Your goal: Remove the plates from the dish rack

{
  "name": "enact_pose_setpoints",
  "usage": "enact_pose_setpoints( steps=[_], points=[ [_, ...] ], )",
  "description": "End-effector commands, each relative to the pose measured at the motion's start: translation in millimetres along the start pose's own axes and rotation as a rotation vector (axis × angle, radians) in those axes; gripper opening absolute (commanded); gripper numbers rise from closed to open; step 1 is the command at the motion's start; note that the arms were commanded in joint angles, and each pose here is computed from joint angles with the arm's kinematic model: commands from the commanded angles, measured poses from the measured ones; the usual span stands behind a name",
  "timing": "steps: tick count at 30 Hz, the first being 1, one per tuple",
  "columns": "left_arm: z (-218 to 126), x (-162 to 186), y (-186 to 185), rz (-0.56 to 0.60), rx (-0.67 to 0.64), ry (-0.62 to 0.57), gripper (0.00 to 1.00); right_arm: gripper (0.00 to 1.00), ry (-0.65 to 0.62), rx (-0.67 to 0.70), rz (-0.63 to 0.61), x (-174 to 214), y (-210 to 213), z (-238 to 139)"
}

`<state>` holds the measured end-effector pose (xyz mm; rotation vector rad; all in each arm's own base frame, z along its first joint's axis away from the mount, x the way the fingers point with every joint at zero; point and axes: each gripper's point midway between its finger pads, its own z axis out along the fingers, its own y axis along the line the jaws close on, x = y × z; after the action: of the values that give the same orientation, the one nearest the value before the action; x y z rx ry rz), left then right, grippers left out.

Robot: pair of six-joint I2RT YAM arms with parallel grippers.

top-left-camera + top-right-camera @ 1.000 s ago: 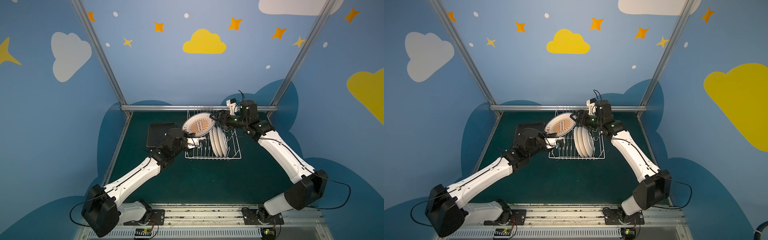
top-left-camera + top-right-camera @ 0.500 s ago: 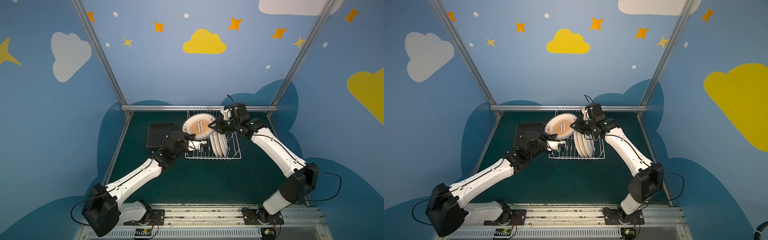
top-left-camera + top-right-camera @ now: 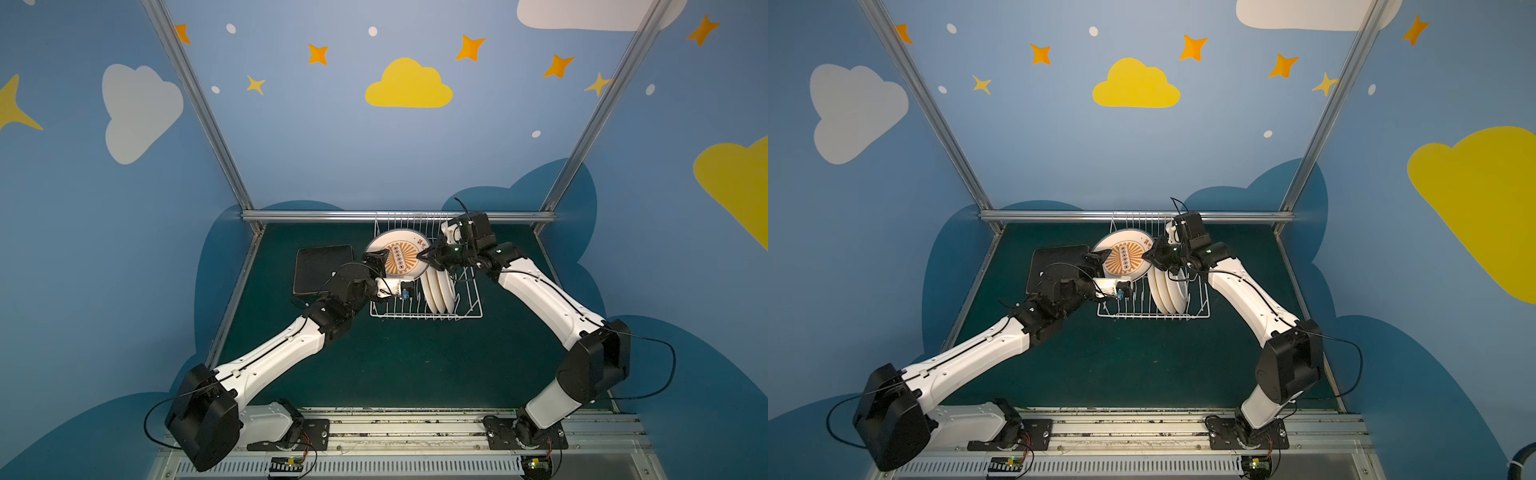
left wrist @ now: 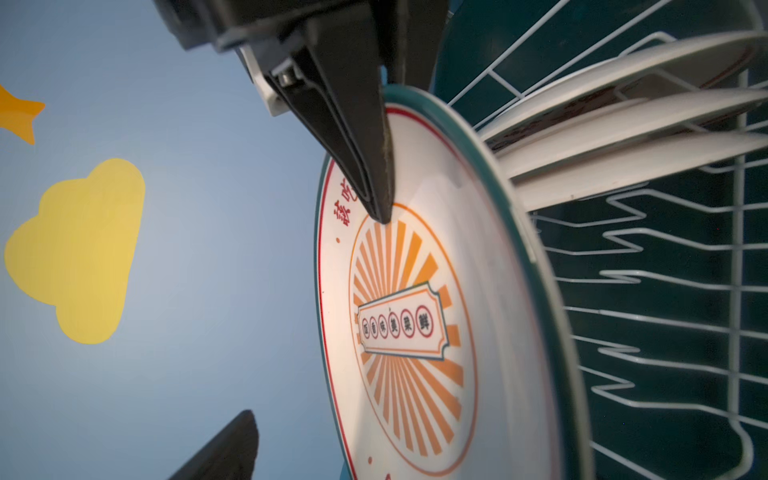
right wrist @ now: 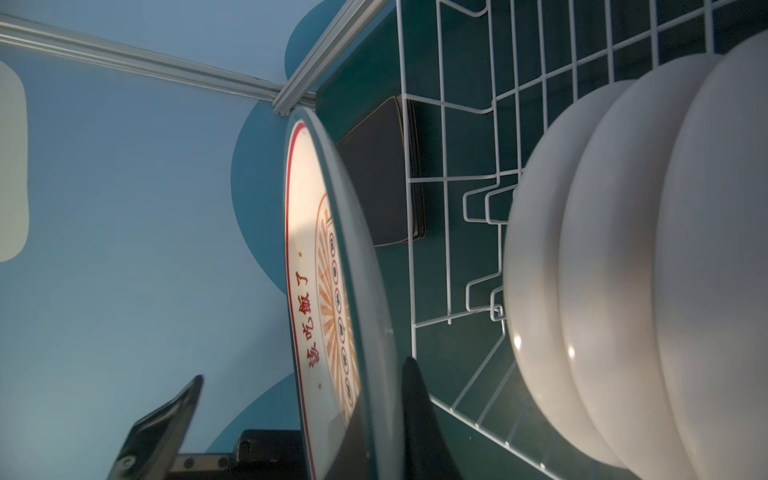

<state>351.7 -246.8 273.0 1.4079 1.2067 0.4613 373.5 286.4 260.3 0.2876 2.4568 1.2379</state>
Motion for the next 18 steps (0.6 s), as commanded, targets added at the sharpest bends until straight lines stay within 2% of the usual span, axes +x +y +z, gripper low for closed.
enact_pose_setpoints(
  steps=[1, 8, 14, 18],
  points=[
    [-15, -4, 19, -0.171, -0.041, -0.024, 0.99, 0.00, -0.122, -0.173, -0.029, -27, 39, -33],
    [-42, 1, 39, -0.594, 0.011, -0.088, 0.99, 0.00, -0.204, -0.185, -0.061, -44, 31, -55],
    [-48, 26, 75, -1.171, 0.025, -0.080, 0.99, 0.00, -0.264, -0.219, -0.127, -49, 32, -66],
    [-39, 42, 86, -1.605, 0.109, -0.104, 0.99, 0.00, -0.287, -0.246, -0.180, -47, 34, -71]
  ],
)
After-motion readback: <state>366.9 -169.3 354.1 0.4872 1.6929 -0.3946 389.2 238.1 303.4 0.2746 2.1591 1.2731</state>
